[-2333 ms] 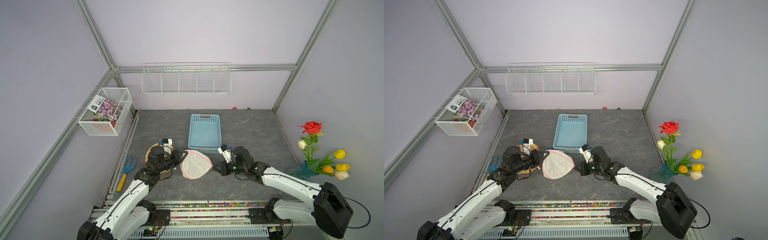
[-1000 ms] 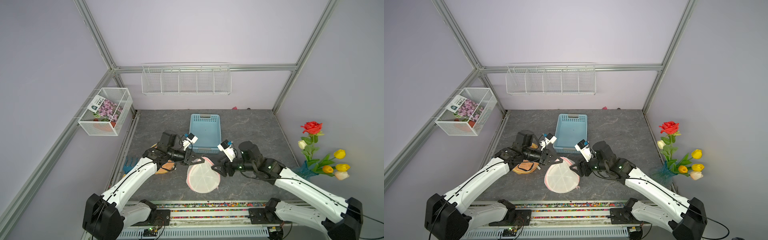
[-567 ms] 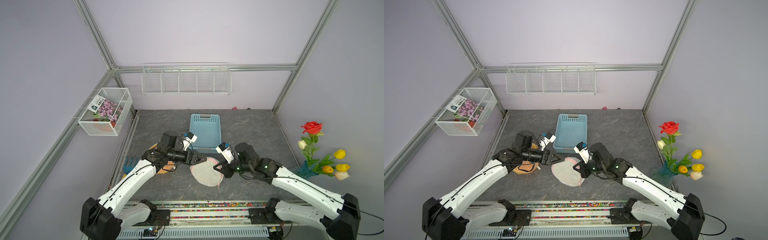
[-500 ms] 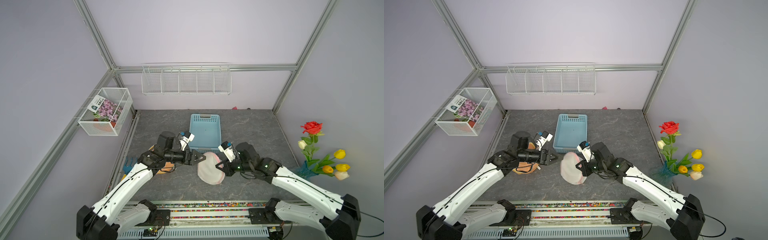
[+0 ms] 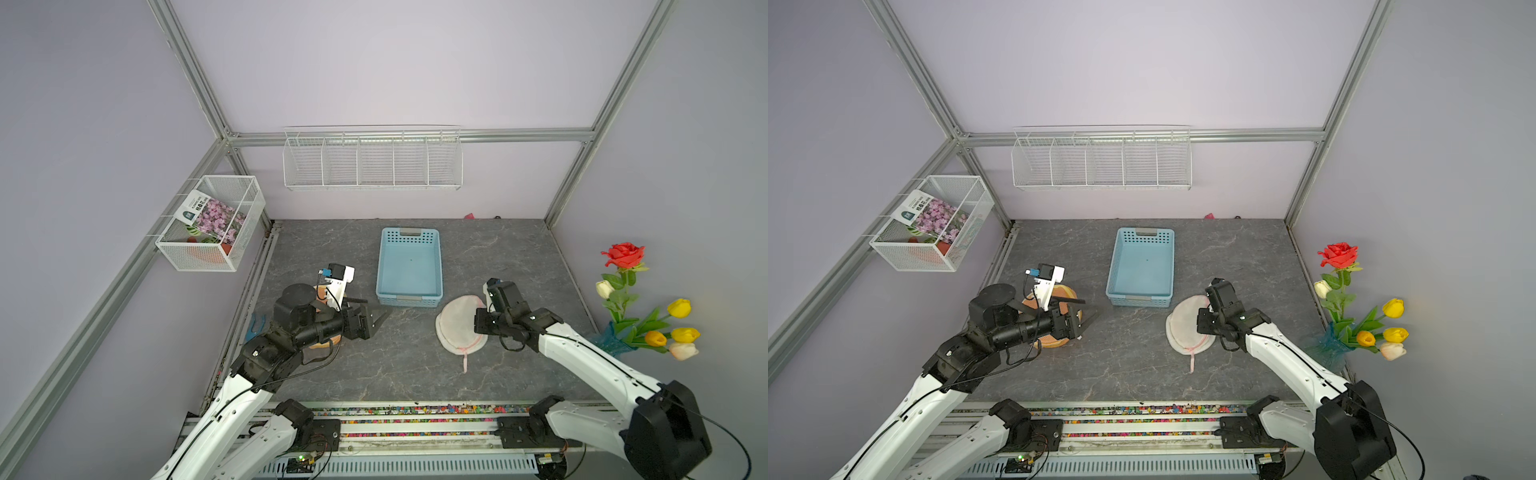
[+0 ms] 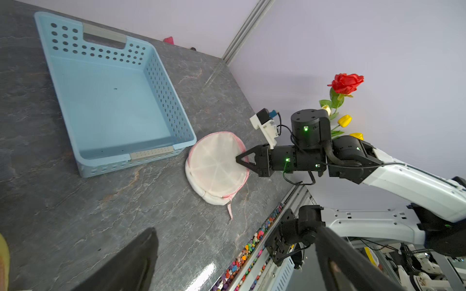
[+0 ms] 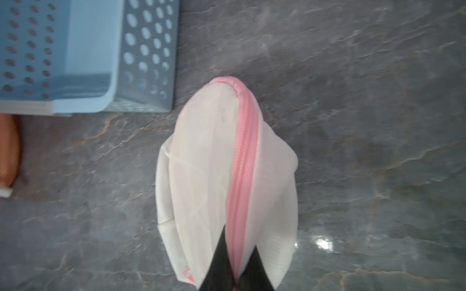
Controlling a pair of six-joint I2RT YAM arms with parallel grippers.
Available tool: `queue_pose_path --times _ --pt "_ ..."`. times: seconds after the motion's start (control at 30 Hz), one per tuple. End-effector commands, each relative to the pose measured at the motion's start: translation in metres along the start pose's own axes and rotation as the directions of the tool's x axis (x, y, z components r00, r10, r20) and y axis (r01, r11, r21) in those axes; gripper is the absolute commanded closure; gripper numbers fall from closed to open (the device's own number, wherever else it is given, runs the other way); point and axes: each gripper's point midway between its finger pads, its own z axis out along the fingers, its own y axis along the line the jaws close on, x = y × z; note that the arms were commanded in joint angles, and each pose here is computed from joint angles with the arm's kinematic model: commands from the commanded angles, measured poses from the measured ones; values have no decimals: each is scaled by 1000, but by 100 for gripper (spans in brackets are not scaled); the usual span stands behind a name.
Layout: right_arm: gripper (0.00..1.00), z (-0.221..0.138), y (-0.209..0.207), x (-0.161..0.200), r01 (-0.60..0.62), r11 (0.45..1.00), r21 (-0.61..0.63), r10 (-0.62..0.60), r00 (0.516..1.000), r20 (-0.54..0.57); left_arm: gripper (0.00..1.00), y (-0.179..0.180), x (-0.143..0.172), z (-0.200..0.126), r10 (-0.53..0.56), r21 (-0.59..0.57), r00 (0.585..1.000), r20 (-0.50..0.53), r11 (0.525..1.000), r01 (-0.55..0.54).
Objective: Turn the laundry bag inside out
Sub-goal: Place the laundry bag at the center of the board, then reset both arms
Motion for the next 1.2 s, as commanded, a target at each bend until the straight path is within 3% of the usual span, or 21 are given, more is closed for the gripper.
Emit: queue_pose_path --times 0.0,0.1,0.13,0.17,0.37,0.47,0.6,0.67,0.73,0.97,1.07,1.17 --pt "52 5 -21 -5 -46 994 101 43 999 24 0 7 -1 -6 27 -47 999 34 999 -25" --pt "30 -4 -24 -15 -69 989 129 63 997 51 0 17 -5 -9 26 -111 998 57 994 -20" --pt "6 -8 -23 -19 -77 989 126 69 995 68 0 20 -8 -10 28 -134 997 67 991 -19" --pt "1 -15 -21 -24 -84 990 116 73 993 94 0 24 -9 -10 35 -158 997 73 987 -23" --pt "1 -58 -12 -50 -75 996 47 62 969 240 0 62 -28 -15 69 -367 985 160 930 -6" --pt "1 -80 -15 -58 -82 996 47 63 948 312 0 76 -38 -8 127 -415 976 176 909 -44" --pt "1 -100 -19 -62 -83 996 36 63 924 378 0 116 -48 -5 103 -527 974 201 850 20" --pt "1 -107 -20 -62 -82 996 27 64 913 403 0 130 -54 -4 90 -539 973 214 842 41" --pt "1 -111 -23 -63 -94 995 36 70 904 422 0 139 -61 -4 112 -552 968 225 833 31" --pt "1 -108 -25 -61 -99 994 42 72 905 419 0 173 -89 -22 286 -701 902 324 713 26" --pt "5 -106 -23 -60 -81 996 33 60 907 416 0 195 -90 -22 271 -728 903 334 682 65" --pt "2 -107 -23 -62 -97 995 16 80 893 442 0 226 -89 -26 250 -765 905 344 634 116"
